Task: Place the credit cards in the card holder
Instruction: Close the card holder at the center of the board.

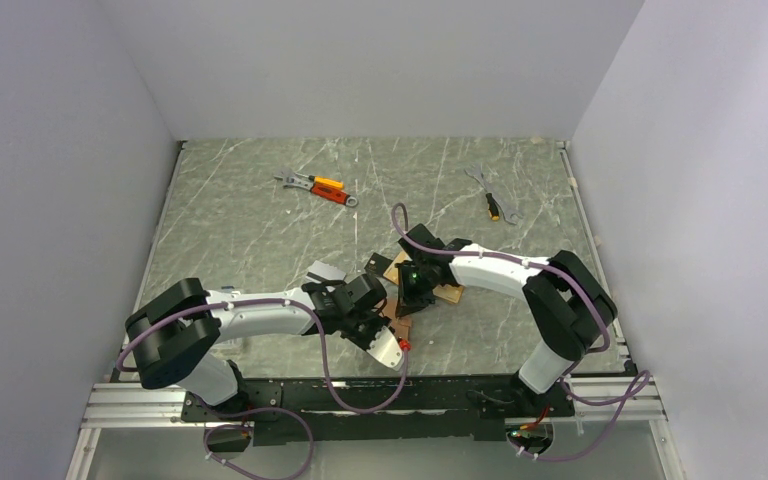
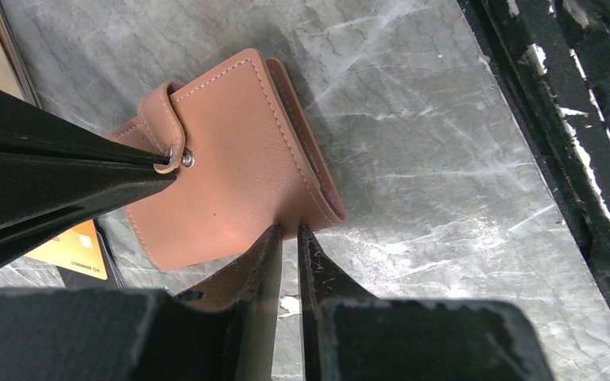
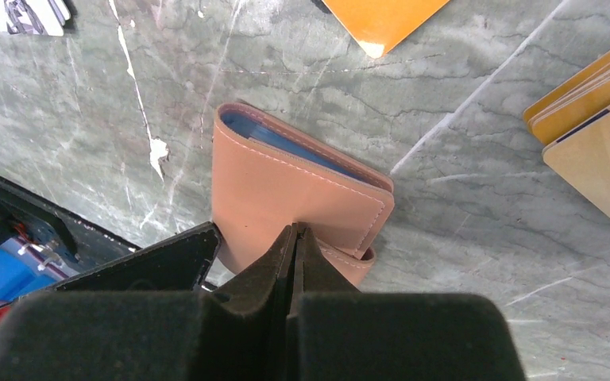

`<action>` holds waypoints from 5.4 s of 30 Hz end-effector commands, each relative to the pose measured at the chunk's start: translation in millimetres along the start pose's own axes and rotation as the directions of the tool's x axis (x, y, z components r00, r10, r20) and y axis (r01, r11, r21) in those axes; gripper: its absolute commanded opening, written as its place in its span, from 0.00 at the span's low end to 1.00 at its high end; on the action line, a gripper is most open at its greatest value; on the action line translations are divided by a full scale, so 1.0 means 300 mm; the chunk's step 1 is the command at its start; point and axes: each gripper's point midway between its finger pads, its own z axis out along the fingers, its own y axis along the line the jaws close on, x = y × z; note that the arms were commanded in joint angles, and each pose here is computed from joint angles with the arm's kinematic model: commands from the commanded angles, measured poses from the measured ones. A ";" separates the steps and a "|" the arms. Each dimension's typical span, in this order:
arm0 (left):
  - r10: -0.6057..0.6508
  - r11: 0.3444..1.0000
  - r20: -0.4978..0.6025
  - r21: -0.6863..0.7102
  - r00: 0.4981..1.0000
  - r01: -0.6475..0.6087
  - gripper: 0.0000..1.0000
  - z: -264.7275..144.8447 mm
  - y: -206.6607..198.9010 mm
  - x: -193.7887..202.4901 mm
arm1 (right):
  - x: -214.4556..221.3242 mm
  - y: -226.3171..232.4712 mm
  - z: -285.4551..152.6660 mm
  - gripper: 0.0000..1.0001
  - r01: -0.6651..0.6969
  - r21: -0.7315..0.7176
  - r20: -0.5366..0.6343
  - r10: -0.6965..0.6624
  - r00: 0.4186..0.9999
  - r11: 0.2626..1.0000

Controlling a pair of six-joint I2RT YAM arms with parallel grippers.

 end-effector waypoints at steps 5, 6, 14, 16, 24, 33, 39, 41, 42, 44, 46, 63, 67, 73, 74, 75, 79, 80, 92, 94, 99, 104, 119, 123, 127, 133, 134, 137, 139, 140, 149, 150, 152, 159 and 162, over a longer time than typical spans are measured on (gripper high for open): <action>0.015 1.000 0.025 -0.006 1.000 -0.015 0.17 0.003 0.029 -0.035 | 0.058 -0.022 0.035 0.00 0.021 0.050 -0.067 -0.018 0.998 0.999; 0.015 1.000 0.023 -0.006 1.000 -0.015 0.17 0.002 0.029 -0.035 | 0.061 -0.022 0.037 0.00 0.024 0.055 -0.069 -0.020 0.997 0.998; 0.012 1.000 0.018 -0.011 1.000 -0.012 0.16 0.000 0.031 -0.032 | 0.109 -0.054 0.060 0.00 0.018 0.112 -0.075 -0.010 0.997 0.994; 0.011 1.000 0.018 -0.013 1.000 -0.011 0.16 -0.002 0.034 -0.034 | 0.115 -0.066 0.061 0.00 0.016 0.134 -0.074 -0.007 0.997 0.991; 0.005 1.000 0.025 -0.010 1.000 -0.005 0.14 -0.004 0.040 -0.043 | 0.137 -0.111 0.065 0.00 0.026 0.255 -0.040 -0.017 0.999 0.967; 0.001 1.000 0.024 -0.003 1.000 -0.001 0.14 -0.002 0.035 -0.041 | 0.174 -0.143 0.078 0.00 0.008 0.323 0.018 -0.014 1.000 0.946; -0.002 1.000 0.019 0.000 1.000 0.002 0.13 -0.001 0.032 -0.038 | 0.209 -0.142 0.098 0.00 0.006 0.339 0.047 -0.024 0.999 0.941; -0.003 1.000 0.018 0.002 1.000 0.003 0.12 0.000 0.031 -0.036 | 0.220 -0.153 0.096 0.00 -0.004 0.354 0.072 -0.023 0.997 0.935; -0.004 1.000 0.018 0.002 1.000 0.004 0.12 0.001 0.032 -0.038 | 0.226 -0.164 0.095 0.00 -0.012 0.363 0.085 -0.020 0.996 0.932; -0.007 1.000 0.016 0.009 1.000 0.007 0.12 0.002 0.030 -0.037 | 0.237 -0.178 0.093 0.00 -0.023 0.376 0.110 -0.021 0.994 0.926; -0.013 1.000 0.016 0.011 1.000 0.013 0.12 0.002 0.033 -0.037 | 0.250 -0.198 0.092 0.00 -0.028 0.400 0.129 -0.026 0.991 0.916; -0.140 0.990 0.063 0.024 0.988 0.138 0.11 -0.061 0.074 -0.010 | 0.365 -0.260 0.103 0.00 0.055 0.607 0.197 -0.217 0.956 0.793; -0.185 0.983 0.073 0.000 0.980 0.185 0.11 -0.101 0.084 0.021 | 0.391 -0.276 0.094 0.00 0.063 0.632 0.207 -0.246 0.947 0.772; -0.315 0.941 0.128 -0.082 0.940 0.327 0.13 -0.222 0.150 0.111 | 0.433 -0.269 0.101 0.00 0.131 0.643 0.214 -0.341 0.915 0.755; -0.336 0.932 0.135 -0.093 0.932 0.350 0.13 -0.240 0.156 0.127 | 0.435 -0.269 0.102 0.00 0.133 0.655 0.214 -0.352 0.911 0.744; -0.356 0.923 0.137 -0.103 0.924 0.371 0.13 -0.253 0.156 0.144 | 0.440 -0.270 0.103 0.00 0.133 0.666 0.210 -0.355 0.911 0.734; -0.411 0.893 0.142 -0.134 0.901 0.429 0.13 -0.291 0.132 0.182 | 0.475 -0.304 0.111 0.00 0.088 0.654 0.221 -0.302 0.927 0.751; -0.419 0.889 0.140 -0.141 0.897 0.436 0.13 -0.295 0.122 0.188 | 0.476 -0.305 0.112 0.00 0.082 0.639 0.231 -0.293 0.928 0.765; -0.502 0.809 0.205 -0.233 0.840 0.540 0.21 -0.459 0.102 0.227 | 0.457 -0.275 0.062 0.00 0.062 0.652 0.275 -0.311 0.910 0.756; -0.509 0.795 0.216 -0.254 0.833 0.551 0.22 -0.497 0.104 0.237 | 0.433 -0.257 0.042 0.00 0.048 0.638 0.305 -0.310 0.900 0.769; -0.515 0.780 0.219 -0.282 0.829 0.559 0.25 -0.567 0.106 0.244 | 0.349 -0.197 -0.008 0.29 0.010 0.564 0.378 -0.270 0.885 0.825; -0.524 0.782 0.221 -0.257 0.822 0.568 0.27 -0.593 0.113 0.233 | 0.260 -0.086 -0.048 0.57 0.039 0.497 0.406 -0.272 0.872 0.867; -0.593 0.714 0.283 -0.247 0.754 0.654 0.27 -0.614 0.151 0.290 | -0.015 0.188 -0.254 0.78 0.101 0.183 0.546 -0.186 0.817 0.978; -0.598 0.711 0.287 -0.242 0.749 0.660 0.28 -0.615 0.150 0.288 | -0.034 0.164 -0.298 0.78 0.056 0.172 0.565 -0.145 0.812 0.983; -0.605 0.709 0.282 -0.233 0.744 0.665 0.28 -0.605 0.144 0.293 | 0.017 0.046 -0.312 0.77 -0.081 0.186 0.538 -0.033 0.842 0.979; -0.544 0.778 0.328 -0.150 0.772 0.611 0.22 -0.575 0.121 0.216 | 0.193 -0.065 -0.316 0.73 -0.208 0.193 0.394 0.118 0.911 0.959; -0.524 0.797 0.324 -0.138 0.787 0.588 0.22 -0.559 0.117 0.194 | 0.218 -0.068 -0.306 0.72 -0.212 0.179 0.374 0.132 0.918 0.961; -0.453 0.866 0.276 -0.091 0.848 0.492 0.22 -0.474 0.089 0.117 | 0.259 -0.069 -0.272 0.71 -0.214 0.150 0.340 0.152 0.928 0.965; -0.409 0.900 0.242 -0.054 0.880 0.433 0.21 -0.411 0.060 0.076 | 0.262 -0.066 -0.260 0.69 -0.219 0.149 0.332 0.160 0.930 0.964; -0.390 0.913 0.230 -0.033 0.892 0.407 0.21 -0.384 0.047 0.058 | 0.266 -0.070 -0.252 0.68 -0.218 0.162 0.323 0.157 0.933 0.962; -0.247 0.969 0.162 0.074 0.956 0.237 0.20 -0.211 -0.034 -0.036 | 0.237 -0.086 -0.224 0.50 -0.231 0.205 0.327 0.156 0.932 0.951; -0.239 0.970 0.160 0.079 0.958 0.229 0.20 -0.197 -0.041 -0.042 | 0.234 -0.092 -0.223 0.48 -0.233 0.207 0.327 0.157 0.932 0.950; -0.217 0.975 0.161 0.087 0.963 0.206 0.20 -0.172 -0.051 -0.059 | 0.227 -0.101 -0.225 0.42 -0.240 0.209 0.331 0.162 0.930 0.948; -0.122 0.989 0.145 0.102 0.982 0.107 0.20 -0.099 -0.086 -0.120 | 0.222 -0.118 -0.229 0.25 -0.245 0.220 0.328 0.165 0.930 0.944; -0.072 0.993 0.124 0.104 0.990 0.059 0.20 -0.069 -0.093 -0.139 | 0.223 -0.125 -0.230 0.23 -0.248 0.227 0.327 0.167 0.930 0.942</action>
